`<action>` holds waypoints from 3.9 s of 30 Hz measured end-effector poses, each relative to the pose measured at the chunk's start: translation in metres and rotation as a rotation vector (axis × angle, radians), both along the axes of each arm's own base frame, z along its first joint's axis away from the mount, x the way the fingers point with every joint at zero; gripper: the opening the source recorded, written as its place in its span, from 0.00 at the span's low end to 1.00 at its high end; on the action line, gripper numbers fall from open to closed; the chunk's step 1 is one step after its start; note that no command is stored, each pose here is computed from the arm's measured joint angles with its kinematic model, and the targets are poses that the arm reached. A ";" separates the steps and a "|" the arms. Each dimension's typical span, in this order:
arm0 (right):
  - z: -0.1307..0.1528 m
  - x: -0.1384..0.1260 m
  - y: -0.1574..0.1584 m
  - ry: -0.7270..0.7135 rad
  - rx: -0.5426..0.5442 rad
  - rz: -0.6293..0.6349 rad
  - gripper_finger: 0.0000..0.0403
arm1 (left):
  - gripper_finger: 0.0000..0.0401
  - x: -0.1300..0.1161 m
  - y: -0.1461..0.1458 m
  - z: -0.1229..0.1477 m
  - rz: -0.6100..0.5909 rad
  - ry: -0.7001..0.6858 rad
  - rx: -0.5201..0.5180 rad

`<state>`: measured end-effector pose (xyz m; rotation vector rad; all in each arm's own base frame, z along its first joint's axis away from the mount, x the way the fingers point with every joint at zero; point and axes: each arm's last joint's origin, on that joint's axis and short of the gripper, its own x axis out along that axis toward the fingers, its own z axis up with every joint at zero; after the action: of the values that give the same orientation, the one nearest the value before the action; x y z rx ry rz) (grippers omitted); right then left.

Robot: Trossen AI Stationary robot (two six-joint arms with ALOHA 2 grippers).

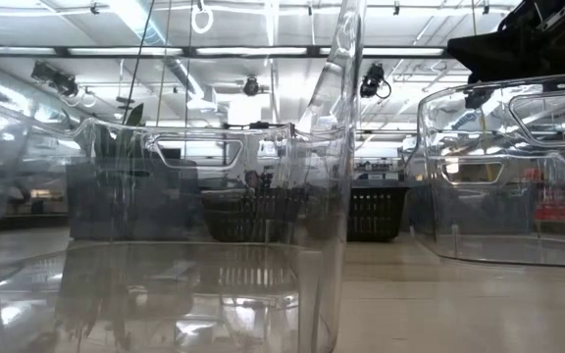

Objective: Stack baskets by color
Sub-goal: Stack the left transparent bin on top of the middle transparent bin, then stack the right transparent bin on top of the left transparent bin

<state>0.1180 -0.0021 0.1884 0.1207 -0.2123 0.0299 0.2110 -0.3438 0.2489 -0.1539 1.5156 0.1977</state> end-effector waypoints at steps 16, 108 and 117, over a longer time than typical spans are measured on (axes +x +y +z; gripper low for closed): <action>0.000 0.000 0.000 0.000 0.000 0.000 0.02 | 0.02 -0.003 0.003 0.082 -0.016 -0.220 -0.035; 0.000 0.000 0.000 0.001 0.000 0.000 0.02 | 0.40 0.162 0.076 0.044 -0.207 -0.428 0.179; 0.000 0.000 0.000 0.000 0.000 0.000 0.02 | 0.37 0.206 0.107 0.049 -0.177 -0.608 0.164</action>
<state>0.1180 -0.0021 0.1884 0.1207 -0.2123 0.0298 0.4171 -0.2366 0.2977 0.0517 0.8965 0.1173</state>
